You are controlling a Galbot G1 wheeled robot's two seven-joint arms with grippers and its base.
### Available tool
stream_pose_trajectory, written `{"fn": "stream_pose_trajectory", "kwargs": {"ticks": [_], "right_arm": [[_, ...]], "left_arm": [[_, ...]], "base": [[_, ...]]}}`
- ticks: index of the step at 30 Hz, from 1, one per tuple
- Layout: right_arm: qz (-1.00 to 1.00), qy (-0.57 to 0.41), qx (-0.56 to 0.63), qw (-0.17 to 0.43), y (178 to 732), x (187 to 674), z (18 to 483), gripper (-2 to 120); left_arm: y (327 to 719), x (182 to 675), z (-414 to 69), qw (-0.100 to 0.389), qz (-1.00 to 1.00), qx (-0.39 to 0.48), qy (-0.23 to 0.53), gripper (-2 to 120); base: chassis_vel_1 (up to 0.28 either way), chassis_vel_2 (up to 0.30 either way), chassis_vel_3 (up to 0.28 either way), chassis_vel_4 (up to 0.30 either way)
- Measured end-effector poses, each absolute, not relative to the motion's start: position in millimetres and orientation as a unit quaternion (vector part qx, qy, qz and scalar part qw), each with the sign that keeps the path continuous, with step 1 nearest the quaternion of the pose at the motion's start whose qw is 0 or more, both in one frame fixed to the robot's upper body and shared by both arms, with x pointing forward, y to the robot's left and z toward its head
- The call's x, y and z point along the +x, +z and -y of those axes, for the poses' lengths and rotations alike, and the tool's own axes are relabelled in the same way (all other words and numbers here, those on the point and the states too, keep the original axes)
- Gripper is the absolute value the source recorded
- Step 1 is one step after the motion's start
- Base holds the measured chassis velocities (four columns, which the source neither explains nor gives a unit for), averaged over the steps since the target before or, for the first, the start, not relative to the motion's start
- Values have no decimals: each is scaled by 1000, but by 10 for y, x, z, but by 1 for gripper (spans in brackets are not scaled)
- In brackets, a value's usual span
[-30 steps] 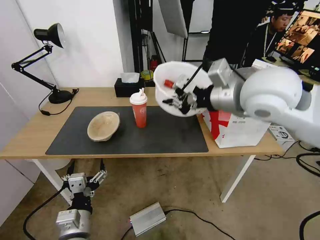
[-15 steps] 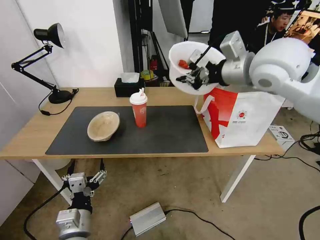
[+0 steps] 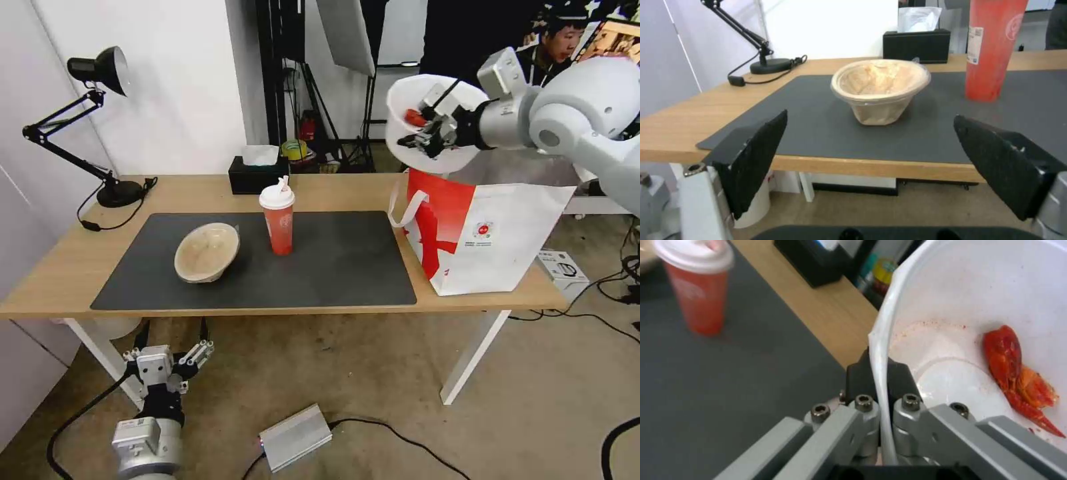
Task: Pick up the trash from the table and place it into the takeout bag.
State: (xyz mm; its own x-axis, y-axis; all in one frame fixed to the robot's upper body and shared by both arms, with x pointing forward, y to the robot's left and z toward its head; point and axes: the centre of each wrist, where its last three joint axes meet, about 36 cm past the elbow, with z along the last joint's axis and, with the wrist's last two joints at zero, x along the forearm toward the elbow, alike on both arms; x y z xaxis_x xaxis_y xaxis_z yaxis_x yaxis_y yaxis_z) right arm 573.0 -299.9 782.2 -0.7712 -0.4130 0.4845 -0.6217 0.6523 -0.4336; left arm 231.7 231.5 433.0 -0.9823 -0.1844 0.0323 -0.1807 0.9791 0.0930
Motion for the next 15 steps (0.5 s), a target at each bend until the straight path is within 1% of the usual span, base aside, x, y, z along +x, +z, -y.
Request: {"fn": "stream_pose_trajectory", "kwargs": {"ticks": [15], "right_arm": [[902, 297, 236, 206, 7648, 5920, 3452, 0]], "left_arm": [[4294, 2325, -2309, 24, 995, 91, -44, 100]], "base": [[0, 0, 0, 0]]}}
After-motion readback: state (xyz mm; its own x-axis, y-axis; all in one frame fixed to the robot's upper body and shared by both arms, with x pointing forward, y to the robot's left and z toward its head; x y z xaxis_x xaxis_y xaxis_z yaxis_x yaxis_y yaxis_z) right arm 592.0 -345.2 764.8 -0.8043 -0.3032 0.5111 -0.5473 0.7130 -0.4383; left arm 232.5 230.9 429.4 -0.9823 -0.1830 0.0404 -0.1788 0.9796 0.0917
